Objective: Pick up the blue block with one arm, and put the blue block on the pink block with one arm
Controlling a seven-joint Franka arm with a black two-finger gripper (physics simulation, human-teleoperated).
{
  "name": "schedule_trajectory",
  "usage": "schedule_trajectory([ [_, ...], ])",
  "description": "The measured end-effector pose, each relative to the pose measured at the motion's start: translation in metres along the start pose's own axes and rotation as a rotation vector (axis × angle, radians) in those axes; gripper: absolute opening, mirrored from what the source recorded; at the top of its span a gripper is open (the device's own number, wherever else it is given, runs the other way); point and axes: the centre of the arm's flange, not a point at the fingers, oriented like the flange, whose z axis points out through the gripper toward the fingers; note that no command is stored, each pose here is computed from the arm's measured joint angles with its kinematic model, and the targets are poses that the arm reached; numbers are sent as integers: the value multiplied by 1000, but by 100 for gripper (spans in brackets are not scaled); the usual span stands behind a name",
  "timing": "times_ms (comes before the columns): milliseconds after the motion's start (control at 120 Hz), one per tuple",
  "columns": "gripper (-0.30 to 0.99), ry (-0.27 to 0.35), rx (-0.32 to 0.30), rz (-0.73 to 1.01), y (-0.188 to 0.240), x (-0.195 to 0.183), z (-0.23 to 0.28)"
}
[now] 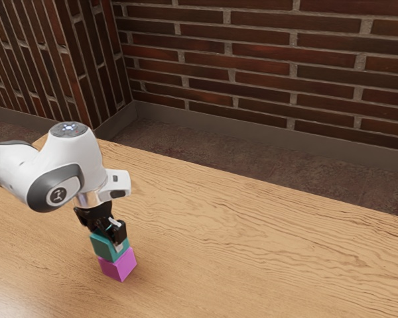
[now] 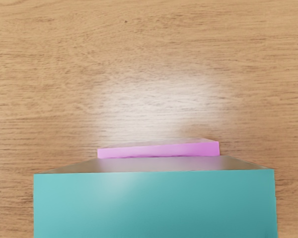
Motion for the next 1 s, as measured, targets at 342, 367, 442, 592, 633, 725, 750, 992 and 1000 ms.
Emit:
schedule_trajectory([
  [342, 46, 3, -5, 1, 1, 2, 5],
  [367, 48, 3, -7, 2, 1, 2, 5],
  [442, 54, 5, -9, 6, 2, 2, 4],
  [592, 60, 11, -12, 12, 2, 4, 2],
  [633, 61, 12, -12, 13, 1, 4, 1],
  [725, 63, 42, -11, 9, -2, 16, -18],
  [750, 64, 52, -11, 7, -3, 22, -27],
  [992, 66, 71, -10, -1, -9, 40, -68],
  [1000, 66, 71, -10, 0, -9, 40, -68],
])
